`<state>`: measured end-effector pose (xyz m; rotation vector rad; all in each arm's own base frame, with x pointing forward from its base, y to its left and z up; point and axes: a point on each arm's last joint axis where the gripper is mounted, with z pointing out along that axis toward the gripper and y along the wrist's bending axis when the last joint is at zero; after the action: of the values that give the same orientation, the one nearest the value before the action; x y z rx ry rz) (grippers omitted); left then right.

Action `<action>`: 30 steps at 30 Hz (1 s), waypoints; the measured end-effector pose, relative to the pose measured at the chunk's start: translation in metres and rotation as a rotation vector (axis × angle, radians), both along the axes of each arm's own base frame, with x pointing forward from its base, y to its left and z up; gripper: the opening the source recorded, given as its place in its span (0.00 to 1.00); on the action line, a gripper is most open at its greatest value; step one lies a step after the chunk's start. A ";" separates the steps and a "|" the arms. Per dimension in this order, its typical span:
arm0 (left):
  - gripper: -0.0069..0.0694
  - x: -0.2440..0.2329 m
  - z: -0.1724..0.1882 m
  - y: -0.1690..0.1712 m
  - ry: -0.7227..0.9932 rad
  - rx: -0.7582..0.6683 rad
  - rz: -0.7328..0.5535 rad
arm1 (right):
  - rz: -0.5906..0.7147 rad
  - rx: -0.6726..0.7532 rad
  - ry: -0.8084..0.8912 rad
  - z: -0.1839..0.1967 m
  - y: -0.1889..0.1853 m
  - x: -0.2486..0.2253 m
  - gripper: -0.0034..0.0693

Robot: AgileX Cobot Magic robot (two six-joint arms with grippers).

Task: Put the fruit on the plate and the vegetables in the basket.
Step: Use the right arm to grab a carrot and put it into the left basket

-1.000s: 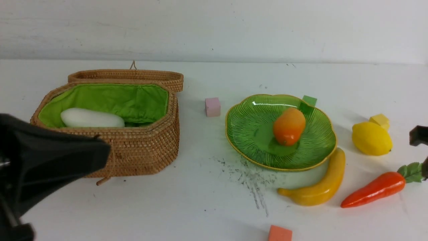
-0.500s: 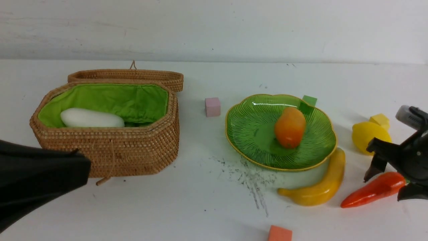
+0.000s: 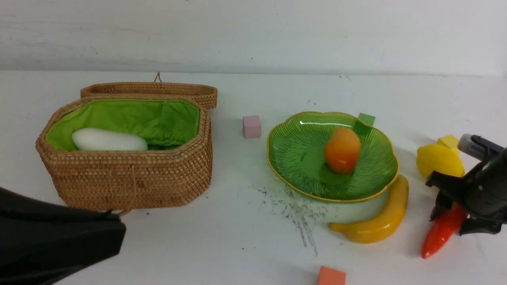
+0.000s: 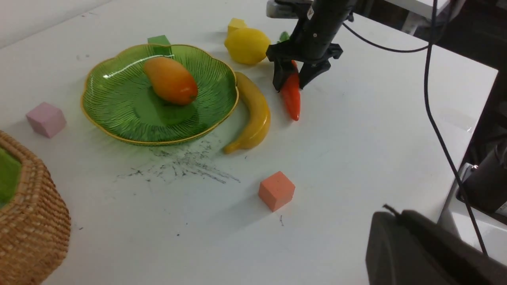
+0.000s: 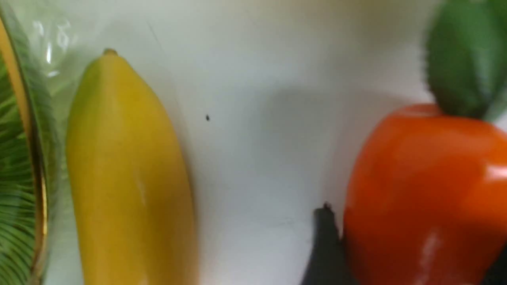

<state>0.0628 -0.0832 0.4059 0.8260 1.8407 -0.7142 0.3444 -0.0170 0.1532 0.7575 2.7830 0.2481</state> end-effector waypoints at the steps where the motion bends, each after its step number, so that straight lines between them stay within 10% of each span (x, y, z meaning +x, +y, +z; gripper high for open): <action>1: 0.07 0.000 0.000 0.000 0.001 -0.001 -0.001 | 0.008 -0.002 0.005 0.000 0.000 0.000 0.57; 11: 0.07 0.002 -0.001 0.002 -0.003 0.024 0.019 | 0.145 -0.054 0.217 0.022 0.001 -0.037 0.54; 15: 0.07 0.008 -0.002 0.007 -0.024 0.050 0.104 | 0.231 -0.073 0.040 0.083 0.027 -0.049 0.54; 23: 0.07 0.023 -0.003 0.025 0.018 0.036 0.402 | 0.792 0.032 -0.534 0.219 0.175 -0.034 0.54; 30: 0.07 0.029 -0.004 0.044 0.068 0.003 0.646 | 1.196 0.003 -0.944 0.247 0.311 -0.006 0.54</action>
<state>0.0915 -0.0396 0.4014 0.1732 2.0097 -0.3233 0.3389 0.2945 0.4002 -0.9031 1.9242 0.5949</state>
